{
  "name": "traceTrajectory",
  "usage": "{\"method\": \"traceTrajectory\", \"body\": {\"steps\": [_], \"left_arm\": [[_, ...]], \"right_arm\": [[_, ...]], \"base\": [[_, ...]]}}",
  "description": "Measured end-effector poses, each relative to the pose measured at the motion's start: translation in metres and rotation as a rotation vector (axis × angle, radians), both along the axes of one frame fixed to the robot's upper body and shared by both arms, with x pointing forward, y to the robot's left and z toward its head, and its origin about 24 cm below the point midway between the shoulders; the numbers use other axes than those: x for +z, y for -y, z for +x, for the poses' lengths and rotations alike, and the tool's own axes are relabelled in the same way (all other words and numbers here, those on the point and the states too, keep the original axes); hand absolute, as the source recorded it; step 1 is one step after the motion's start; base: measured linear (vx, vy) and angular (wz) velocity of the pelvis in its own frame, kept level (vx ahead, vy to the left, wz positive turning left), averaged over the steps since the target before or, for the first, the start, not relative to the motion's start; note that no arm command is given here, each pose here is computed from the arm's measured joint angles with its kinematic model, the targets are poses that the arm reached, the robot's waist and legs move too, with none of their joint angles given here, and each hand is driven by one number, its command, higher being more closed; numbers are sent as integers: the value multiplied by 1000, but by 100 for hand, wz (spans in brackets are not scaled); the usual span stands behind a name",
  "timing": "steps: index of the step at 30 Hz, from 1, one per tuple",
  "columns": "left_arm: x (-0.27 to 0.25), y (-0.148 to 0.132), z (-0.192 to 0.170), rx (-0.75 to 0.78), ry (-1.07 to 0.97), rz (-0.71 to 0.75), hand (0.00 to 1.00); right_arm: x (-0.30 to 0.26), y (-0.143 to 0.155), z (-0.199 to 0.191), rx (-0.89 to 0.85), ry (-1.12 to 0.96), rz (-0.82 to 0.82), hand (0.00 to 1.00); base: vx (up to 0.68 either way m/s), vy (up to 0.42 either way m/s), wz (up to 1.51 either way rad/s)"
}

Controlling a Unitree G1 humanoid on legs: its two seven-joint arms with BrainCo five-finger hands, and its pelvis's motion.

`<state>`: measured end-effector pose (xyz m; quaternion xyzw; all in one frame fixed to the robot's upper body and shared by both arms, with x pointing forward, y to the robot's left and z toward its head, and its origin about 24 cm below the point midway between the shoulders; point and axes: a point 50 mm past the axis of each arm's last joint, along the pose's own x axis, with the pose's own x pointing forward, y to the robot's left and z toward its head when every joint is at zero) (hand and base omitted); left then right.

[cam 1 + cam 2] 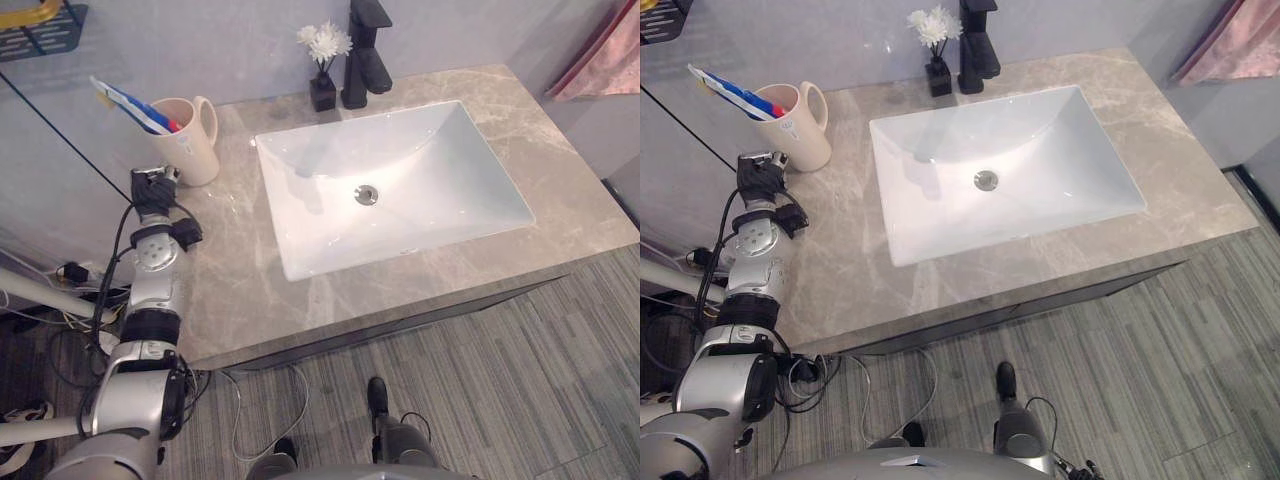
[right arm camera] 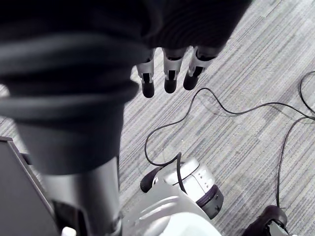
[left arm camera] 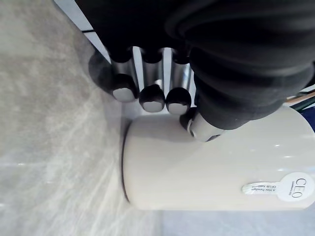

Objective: Organize washtable

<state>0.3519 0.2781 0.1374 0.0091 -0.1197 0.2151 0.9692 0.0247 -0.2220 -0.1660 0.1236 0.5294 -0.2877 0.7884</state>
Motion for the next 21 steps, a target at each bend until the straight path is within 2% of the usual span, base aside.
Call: {"method": "traceTrajectory", "body": {"steps": [15, 21], "left_arm": [[0, 13, 3, -46, -19, 86, 100], [0, 32, 7, -127, -26, 149, 100]], "right_arm": [[0, 0, 0, -4, 0, 0, 0], [0, 0, 1, -5, 8, -2, 0]], "base": [[0, 0, 0], [0, 0, 0]]}}
